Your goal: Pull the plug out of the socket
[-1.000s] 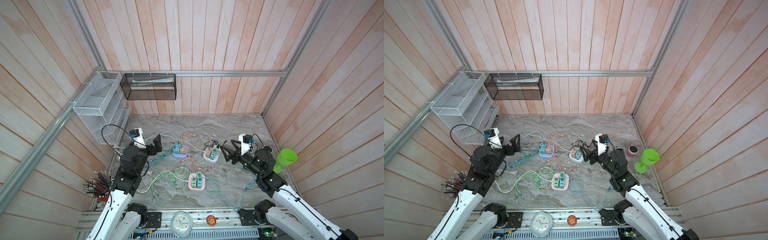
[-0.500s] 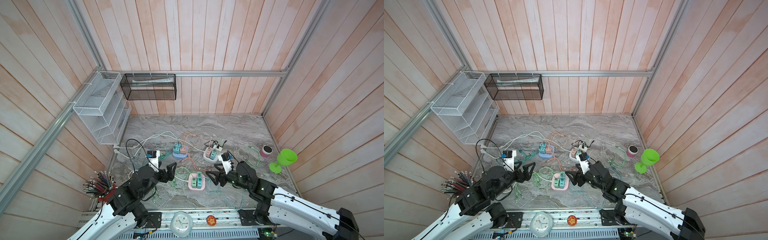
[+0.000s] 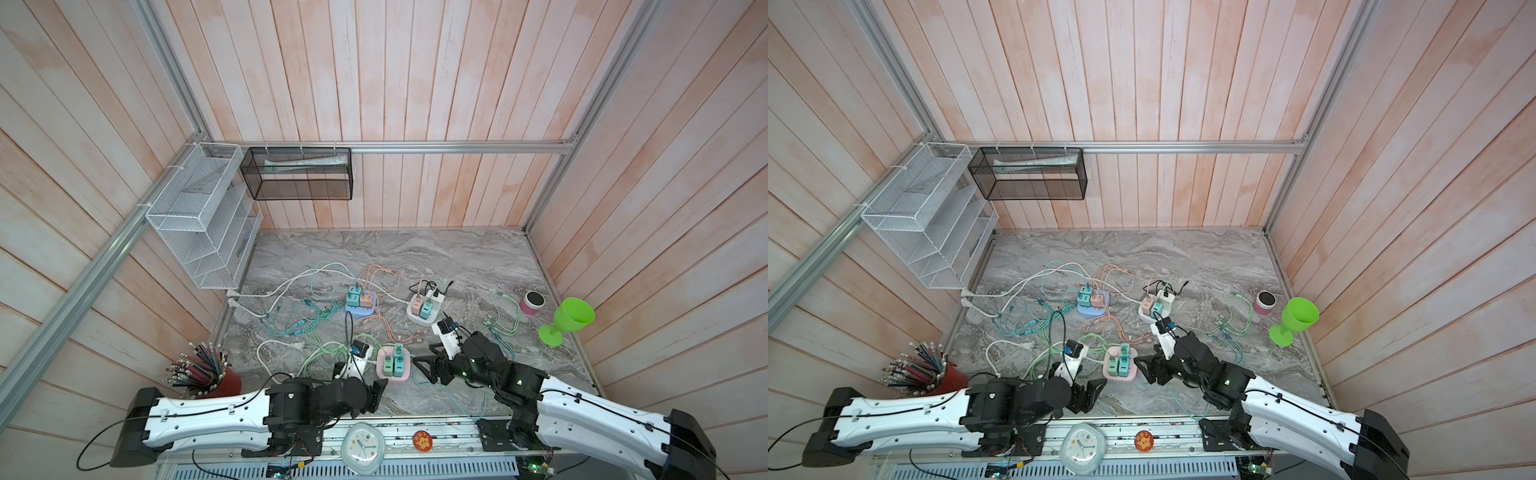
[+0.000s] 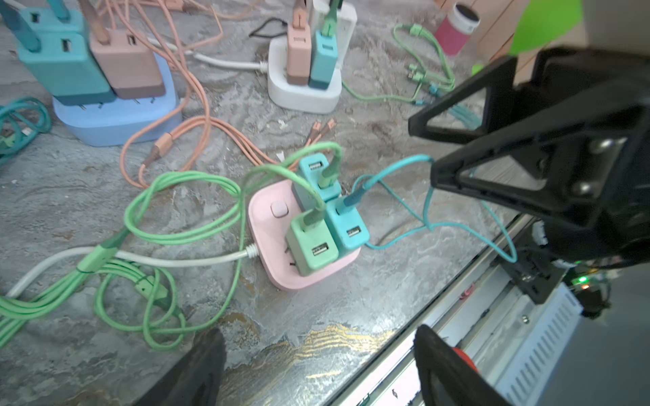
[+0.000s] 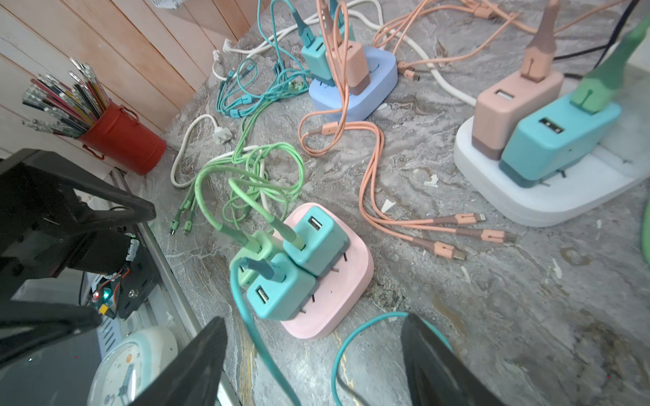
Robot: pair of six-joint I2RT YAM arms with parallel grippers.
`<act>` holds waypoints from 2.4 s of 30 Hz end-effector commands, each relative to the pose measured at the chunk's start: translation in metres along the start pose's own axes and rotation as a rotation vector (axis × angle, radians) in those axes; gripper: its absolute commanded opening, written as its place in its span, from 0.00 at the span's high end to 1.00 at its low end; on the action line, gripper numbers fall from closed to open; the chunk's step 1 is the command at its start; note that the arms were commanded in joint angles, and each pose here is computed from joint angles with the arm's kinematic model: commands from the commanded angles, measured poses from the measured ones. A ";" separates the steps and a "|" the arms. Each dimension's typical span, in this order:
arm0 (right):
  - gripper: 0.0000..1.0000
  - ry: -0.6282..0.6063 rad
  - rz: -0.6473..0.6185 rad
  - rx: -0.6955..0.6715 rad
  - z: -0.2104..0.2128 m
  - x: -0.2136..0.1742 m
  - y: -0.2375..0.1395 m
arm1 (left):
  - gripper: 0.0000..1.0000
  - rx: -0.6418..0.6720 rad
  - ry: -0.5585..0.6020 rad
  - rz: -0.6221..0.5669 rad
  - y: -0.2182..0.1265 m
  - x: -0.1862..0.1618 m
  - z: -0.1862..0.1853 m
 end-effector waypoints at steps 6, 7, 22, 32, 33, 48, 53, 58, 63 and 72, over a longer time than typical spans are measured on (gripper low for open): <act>0.25 0.017 0.043 0.011 0.003 -0.011 0.014 | 0.19 -0.043 0.012 -0.090 0.017 -0.003 -0.009; 0.25 0.018 0.055 0.009 0.002 -0.014 0.016 | 0.20 -0.057 0.013 -0.097 0.017 -0.004 -0.009; 0.31 0.037 0.119 -0.019 0.001 -0.019 0.050 | 0.51 -0.148 0.082 -0.013 0.048 -0.002 0.002; 0.32 0.055 0.101 -0.035 -0.012 -0.009 0.052 | 0.71 -0.184 0.124 0.047 0.064 -0.013 0.000; 0.33 0.065 0.099 -0.033 -0.015 -0.008 0.052 | 0.71 -0.186 0.121 0.051 0.065 -0.014 0.001; 0.33 0.049 0.117 -0.021 -0.040 0.011 0.055 | 0.71 -0.267 0.110 0.026 0.096 0.010 -0.026; 0.31 0.070 0.120 -0.038 -0.061 0.020 0.050 | 0.72 -0.283 0.136 0.038 0.109 0.016 -0.038; 0.30 0.081 0.158 -0.015 -0.066 0.024 0.047 | 0.72 -0.270 0.162 0.039 0.110 0.022 -0.039; 0.29 0.121 0.161 0.000 -0.065 0.011 0.045 | 0.71 -0.255 0.139 0.055 0.095 0.015 -0.028; 0.24 0.144 0.166 -0.011 -0.061 0.001 0.043 | 0.61 -0.147 0.047 0.041 0.064 0.000 0.005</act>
Point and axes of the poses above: each gripper's point midway between its finger pads, its own y axis out along the fingers, its own z axis along the line the jaws close on, x = y × z, the point moved 5 cm from there along -y, back along the fingers, and after that the axes turned 3 degrees about y, right-handed, at the moved point
